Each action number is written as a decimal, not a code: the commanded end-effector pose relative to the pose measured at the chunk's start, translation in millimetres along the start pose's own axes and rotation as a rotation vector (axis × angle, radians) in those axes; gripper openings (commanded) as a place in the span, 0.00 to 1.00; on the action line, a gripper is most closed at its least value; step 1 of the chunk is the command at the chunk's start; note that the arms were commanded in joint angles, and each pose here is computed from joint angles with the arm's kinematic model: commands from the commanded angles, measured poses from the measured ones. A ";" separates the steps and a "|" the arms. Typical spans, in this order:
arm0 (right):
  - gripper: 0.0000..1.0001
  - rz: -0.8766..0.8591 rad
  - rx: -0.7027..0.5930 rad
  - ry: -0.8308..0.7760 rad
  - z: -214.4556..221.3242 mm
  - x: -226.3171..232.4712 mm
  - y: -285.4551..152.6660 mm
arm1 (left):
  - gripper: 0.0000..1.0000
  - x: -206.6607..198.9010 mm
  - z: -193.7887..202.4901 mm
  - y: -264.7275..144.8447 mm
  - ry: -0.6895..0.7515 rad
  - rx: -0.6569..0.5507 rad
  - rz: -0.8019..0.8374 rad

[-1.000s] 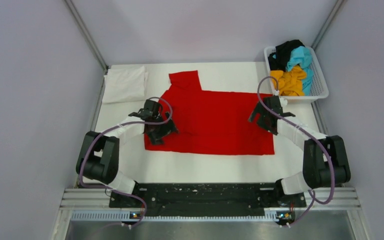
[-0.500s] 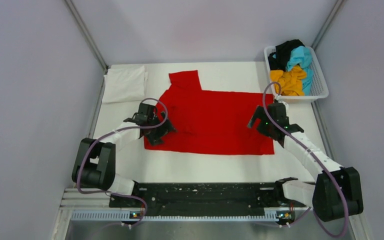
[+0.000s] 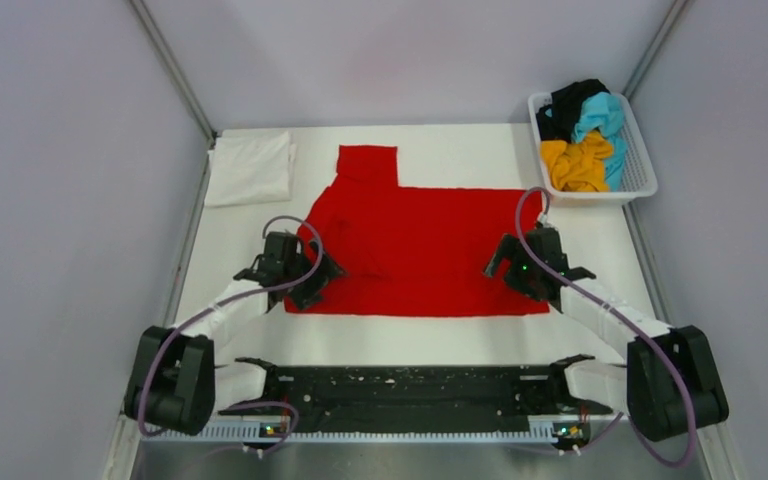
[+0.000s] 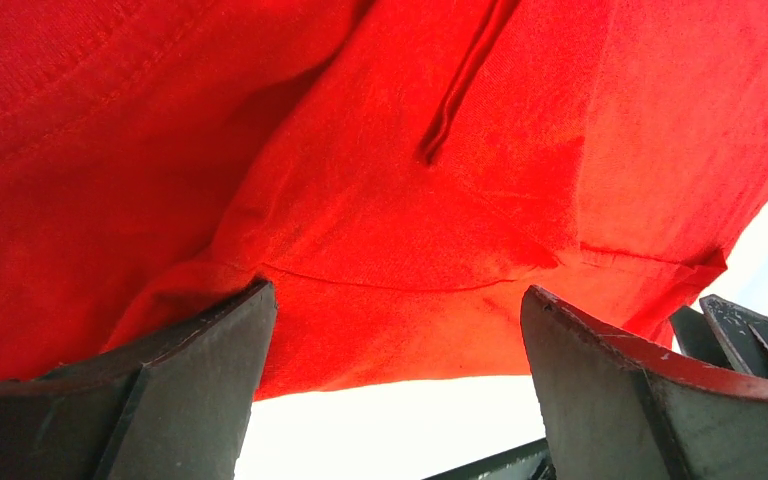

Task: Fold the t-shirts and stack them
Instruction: Fold the flattened tshirt in 1/3 of the way, then grab the side of the flattened tshirt furthest away from the robot with both arms

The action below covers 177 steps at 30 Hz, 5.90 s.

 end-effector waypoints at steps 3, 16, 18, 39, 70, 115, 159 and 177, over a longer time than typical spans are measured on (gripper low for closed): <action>0.99 0.156 0.279 0.130 90.7 -41.2 -36.4 | 0.99 82.8 45.4 -26.8 -0.121 0.063 -0.248; 0.99 -0.011 0.077 0.065 33.9 -6.8 -78.3 | 0.99 22.0 39.1 -91.3 -0.078 -0.033 0.056; 0.99 -0.044 0.043 0.047 24.0 -0.1 -79.5 | 0.99 5.3 33.5 -95.9 -0.043 -0.032 0.093; 0.99 -0.025 -0.005 0.037 8.9 1.7 -76.6 | 0.47 -4.9 18.2 -3.5 0.091 0.084 -0.167; 0.99 0.061 -0.209 -0.042 -14.0 -17.7 -65.1 | 0.00 -148.7 44.2 66.1 0.289 0.115 0.095; 0.99 -0.070 -0.110 -0.051 17.6 -8.5 -58.2 | 0.99 86.9 79.8 -19.0 -0.029 -0.050 -0.266; 0.99 0.284 -0.215 -0.125 -74.3 -22.0 -41.4 | 0.99 -231.7 -217.1 176.5 0.468 -0.299 -0.010; 0.99 0.219 -0.224 -0.117 -71.7 -14.4 -45.0 | 0.66 -192.5 -169.9 190.1 0.531 -0.150 -0.179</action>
Point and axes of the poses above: each gripper's point midway between its finger pads, its own y axis out along the fingers, its own x axis along the line the jaws close on, z = x × y, the point moved 3 cm from there along -y, back along the fingers, and after that the axes turned 9 degrees about -y, right-handed, at the moved point
